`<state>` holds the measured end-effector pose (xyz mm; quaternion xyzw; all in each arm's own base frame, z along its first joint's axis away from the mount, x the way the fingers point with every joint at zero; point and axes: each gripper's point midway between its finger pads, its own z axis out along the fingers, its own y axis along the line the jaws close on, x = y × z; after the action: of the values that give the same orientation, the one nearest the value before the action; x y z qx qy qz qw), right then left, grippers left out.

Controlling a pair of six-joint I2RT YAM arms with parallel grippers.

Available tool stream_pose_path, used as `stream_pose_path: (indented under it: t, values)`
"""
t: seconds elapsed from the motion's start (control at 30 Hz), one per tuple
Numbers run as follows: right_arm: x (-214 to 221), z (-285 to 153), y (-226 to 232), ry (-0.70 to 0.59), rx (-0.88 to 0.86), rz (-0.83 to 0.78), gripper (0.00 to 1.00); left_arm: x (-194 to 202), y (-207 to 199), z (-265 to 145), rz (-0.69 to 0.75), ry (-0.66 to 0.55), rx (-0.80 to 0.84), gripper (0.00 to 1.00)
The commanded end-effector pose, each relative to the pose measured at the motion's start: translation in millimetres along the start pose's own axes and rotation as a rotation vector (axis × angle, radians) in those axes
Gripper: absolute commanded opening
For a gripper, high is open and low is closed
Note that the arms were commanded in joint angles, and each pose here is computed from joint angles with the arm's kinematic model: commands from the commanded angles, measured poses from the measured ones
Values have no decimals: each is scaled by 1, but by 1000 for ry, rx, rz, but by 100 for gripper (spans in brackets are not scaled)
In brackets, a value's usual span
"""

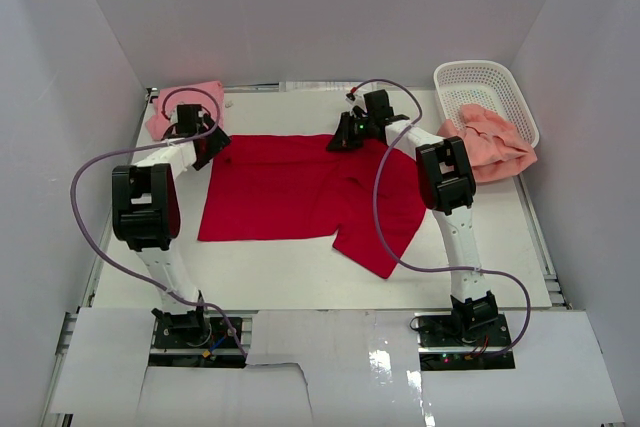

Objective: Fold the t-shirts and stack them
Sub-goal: Fold the flattened tshirt in 1/3 of the way

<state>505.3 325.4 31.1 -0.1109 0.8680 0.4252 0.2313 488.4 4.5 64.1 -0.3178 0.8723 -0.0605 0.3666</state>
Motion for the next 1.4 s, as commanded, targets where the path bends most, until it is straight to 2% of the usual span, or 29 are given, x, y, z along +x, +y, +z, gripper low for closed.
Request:
stream_pose_path:
  t: [0.0, 0.17, 0.3, 0.43, 0.63, 0.77, 0.83, 1.03, 1.37]
  values:
    - [-14, -19, 8, -22, 11, -20, 9, -16, -1, 3, -122, 40, 125, 84]
    - [-15, -20, 8, -23, 10, -22, 9, -2, 2, 14, -215, 128, 183, 83]
    - [-15, -20, 6, -23, 13, -22, 9, 29, 0, 9, -341, 232, 279, 82]
    - [-15, -21, 5, -24, 15, -19, 9, 28, -6, -5, -458, 204, 359, 81]
    - [-14, -21, 5, -21, 10, -19, 9, 33, 6, -28, -634, 166, 319, 81]
    - [-14, -20, 5, -19, 7, -17, 9, 4, 9, -56, -616, 18, 320, 81]
    - [-14, -20, 5, -18, 6, -17, 9, 0, 15, -60, -599, 0, 276, 81]
    - [-14, -20, 5, -18, 6, -15, 9, -24, 12, -79, -524, -90, 279, 81]
    - [-14, -20, 6, -19, 6, -15, 9, 7, 2, -75, -574, 0, 322, 81]
